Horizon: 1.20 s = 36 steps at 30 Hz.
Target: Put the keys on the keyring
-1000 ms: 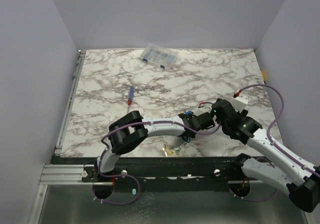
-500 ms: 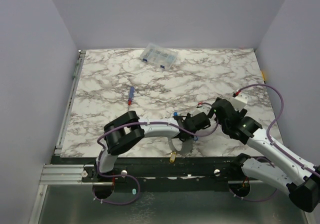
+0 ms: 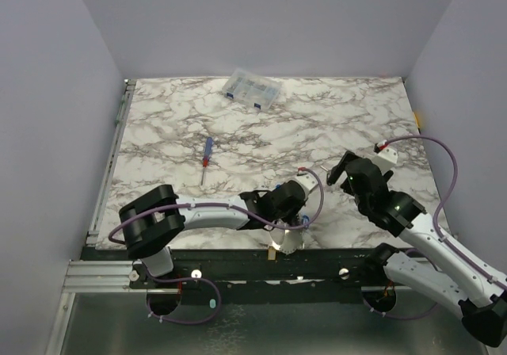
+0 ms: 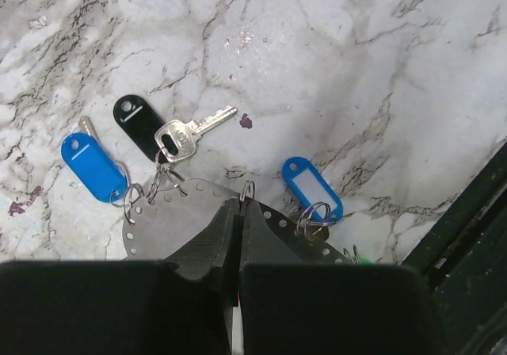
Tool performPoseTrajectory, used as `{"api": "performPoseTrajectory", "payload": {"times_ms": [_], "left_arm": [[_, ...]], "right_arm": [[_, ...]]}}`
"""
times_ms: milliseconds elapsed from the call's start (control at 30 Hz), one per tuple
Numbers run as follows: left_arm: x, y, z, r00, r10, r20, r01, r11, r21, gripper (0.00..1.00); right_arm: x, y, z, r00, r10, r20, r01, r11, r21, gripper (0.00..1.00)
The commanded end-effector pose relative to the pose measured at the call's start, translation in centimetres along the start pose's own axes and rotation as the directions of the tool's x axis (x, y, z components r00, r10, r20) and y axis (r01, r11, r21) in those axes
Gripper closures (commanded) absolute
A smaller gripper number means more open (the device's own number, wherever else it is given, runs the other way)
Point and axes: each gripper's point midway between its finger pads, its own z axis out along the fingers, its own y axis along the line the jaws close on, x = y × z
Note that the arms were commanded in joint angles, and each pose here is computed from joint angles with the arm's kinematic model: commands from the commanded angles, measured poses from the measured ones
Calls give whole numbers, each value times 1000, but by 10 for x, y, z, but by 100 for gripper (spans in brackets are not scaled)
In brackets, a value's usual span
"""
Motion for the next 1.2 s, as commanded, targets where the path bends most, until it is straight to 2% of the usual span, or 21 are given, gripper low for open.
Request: {"api": "performPoseTrajectory", "payload": {"times_ms": [0, 133, 233, 400, 567, 633, 767, 867, 933, 1000, 1067, 1167], "left_arm": [[-33, -10, -17, 986, 6, 168, -20, 996, 84, 100], [-39, -10, -32, 971, 22, 239, -51, 992, 115, 100], [-48, -11, -46, 953, 28, 300, -73, 987, 140, 100], [-65, -9, -74, 911, 12, 412, -88, 982, 167, 100], [-82, -5, -109, 834, -46, 550, -78, 977, 200, 100], [-87, -2, -124, 799, -75, 596, -68, 975, 213, 100], [-98, 4, -156, 721, -116, 683, -63, 971, 232, 100], [-107, 14, -177, 658, -153, 737, -25, 974, 225, 100], [-115, 20, -190, 613, -184, 768, 4, 973, 230, 100], [-120, 25, -198, 576, -216, 788, 38, 970, 239, 100], [-125, 27, -203, 544, -246, 802, 58, 965, 256, 100], [-130, 30, -207, 505, -279, 817, 88, 958, 273, 100]], "right_arm": [[-4, 8, -4, 1000, 1, 22, 1, 998, -67, 6], [-9, 13, -9, 999, 3, 43, 2, 992, -122, 6], [-12, 25, -16, 998, -19, 55, 31, 976, -216, 6], [-19, 54, -37, 992, -60, 114, 104, 895, -433, 6], [-27, 81, -71, 978, -80, 192, 186, 752, -632, 8], [-32, 92, -87, 974, -50, 222, 196, 679, -707, 10], [-37, 115, -130, 958, 1, 286, 252, 468, -847, 14], [-30, 127, -149, 954, -12, 300, 286, 340, -896, 15], [-21, 132, -152, 955, -62, 289, 294, 292, -910, 16], [-11, 137, -149, 957, -113, 266, 287, 273, -918, 17], [-1, 142, -145, 961, -154, 228, 262, 258, -930, 18], [10, 150, -151, 966, -183, 184, 219, 190, -957, 18]]}}
